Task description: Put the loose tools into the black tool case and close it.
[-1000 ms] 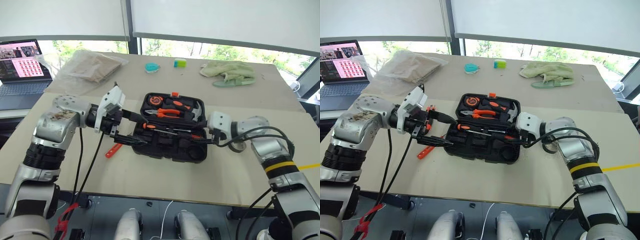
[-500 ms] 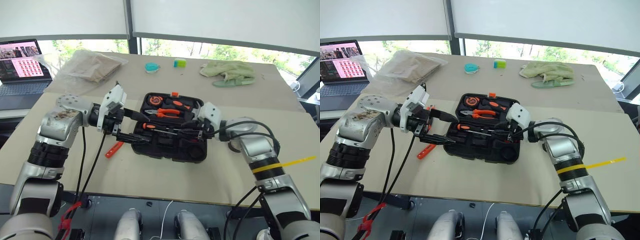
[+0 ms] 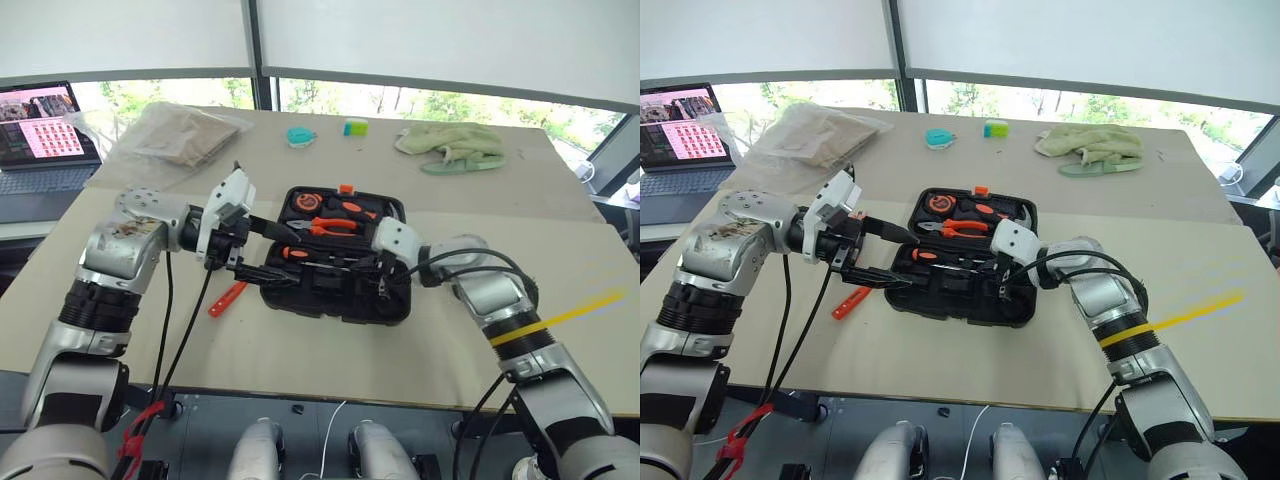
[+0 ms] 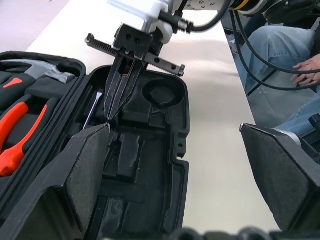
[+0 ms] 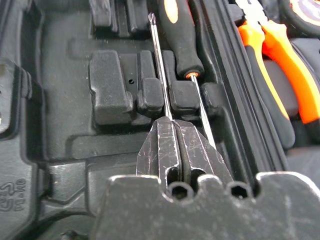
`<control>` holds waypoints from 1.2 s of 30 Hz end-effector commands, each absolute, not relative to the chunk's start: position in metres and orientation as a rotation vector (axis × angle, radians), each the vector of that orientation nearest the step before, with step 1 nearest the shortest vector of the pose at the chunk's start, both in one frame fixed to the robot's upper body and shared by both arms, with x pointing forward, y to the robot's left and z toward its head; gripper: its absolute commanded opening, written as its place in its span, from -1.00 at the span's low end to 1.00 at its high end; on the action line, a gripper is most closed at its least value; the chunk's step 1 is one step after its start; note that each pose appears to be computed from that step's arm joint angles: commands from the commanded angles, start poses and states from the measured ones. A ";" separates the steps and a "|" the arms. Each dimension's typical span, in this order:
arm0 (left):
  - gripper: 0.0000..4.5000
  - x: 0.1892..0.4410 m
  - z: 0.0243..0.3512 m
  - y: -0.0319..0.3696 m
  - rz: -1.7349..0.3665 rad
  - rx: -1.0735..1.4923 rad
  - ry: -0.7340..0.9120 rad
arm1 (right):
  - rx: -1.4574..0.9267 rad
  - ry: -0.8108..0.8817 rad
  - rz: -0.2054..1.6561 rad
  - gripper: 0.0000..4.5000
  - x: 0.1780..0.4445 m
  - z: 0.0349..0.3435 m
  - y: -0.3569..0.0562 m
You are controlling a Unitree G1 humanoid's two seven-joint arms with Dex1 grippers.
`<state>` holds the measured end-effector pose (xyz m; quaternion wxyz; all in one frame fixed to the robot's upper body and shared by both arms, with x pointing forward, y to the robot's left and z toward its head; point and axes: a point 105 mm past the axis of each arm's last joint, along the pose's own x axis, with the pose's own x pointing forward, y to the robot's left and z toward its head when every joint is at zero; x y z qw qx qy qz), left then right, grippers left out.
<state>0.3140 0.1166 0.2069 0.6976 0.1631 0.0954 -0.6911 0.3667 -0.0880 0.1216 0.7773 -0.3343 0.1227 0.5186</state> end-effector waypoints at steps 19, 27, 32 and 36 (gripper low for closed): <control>1.00 0.266 0.185 0.237 -0.857 0.223 0.309 | -0.269 0.061 1.227 0.68 0.260 0.238 -0.130; 1.00 0.247 0.167 0.259 -0.731 0.278 0.430 | -0.300 0.084 1.207 0.99 0.248 0.234 -0.135; 1.00 0.268 0.163 0.239 -0.705 0.323 0.512 | -0.319 0.075 1.205 0.99 0.241 0.236 -0.131; 1.00 0.290 0.159 0.221 -0.655 0.309 0.622 | -0.328 0.061 1.195 0.99 0.234 0.237 -0.128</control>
